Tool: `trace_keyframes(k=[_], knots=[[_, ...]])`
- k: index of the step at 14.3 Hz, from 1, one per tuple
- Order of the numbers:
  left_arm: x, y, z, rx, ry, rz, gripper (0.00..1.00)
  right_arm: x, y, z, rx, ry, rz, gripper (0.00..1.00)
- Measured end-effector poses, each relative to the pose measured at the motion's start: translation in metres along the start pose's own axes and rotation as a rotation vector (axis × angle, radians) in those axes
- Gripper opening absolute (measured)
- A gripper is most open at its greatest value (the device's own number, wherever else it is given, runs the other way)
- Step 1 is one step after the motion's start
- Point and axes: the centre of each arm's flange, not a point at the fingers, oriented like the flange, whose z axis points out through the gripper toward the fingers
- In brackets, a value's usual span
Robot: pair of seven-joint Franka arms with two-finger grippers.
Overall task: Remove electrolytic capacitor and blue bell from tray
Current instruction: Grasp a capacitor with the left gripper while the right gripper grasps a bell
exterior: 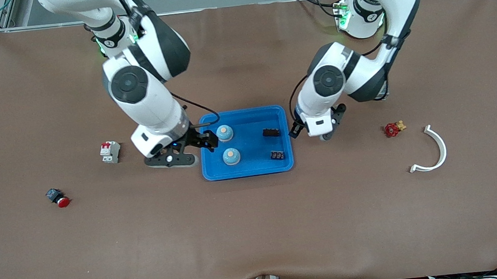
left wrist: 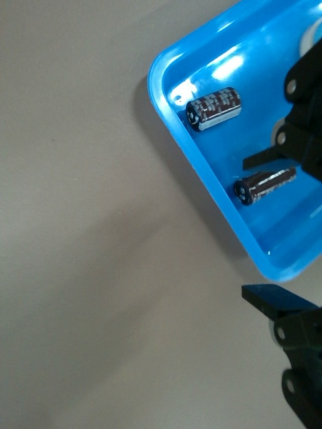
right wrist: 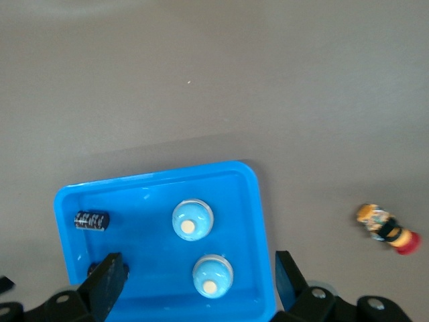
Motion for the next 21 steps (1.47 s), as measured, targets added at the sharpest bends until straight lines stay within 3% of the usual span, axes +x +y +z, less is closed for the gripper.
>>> trace_keyframes(k=[4,8,15,21], knots=[[-0.028,0.008,0.034,-0.019,-0.023,-0.079,0.69,0.006,-0.001,0.072,-0.021,-0.024,0.014,1.0],[-0.043,0.018,0.065,-0.036,-0.044,-0.154,0.64,-0.013,-0.021,0.126,-0.039,-0.049,-0.025,1.0],[-0.039,0.032,0.089,-0.04,-0.072,-0.277,0.58,-0.032,-0.036,0.168,-0.046,-0.046,-0.063,1.0],[-0.04,0.031,0.097,-0.031,-0.075,-0.323,0.43,-0.038,-0.027,0.2,-0.079,-0.039,-0.086,1.0]])
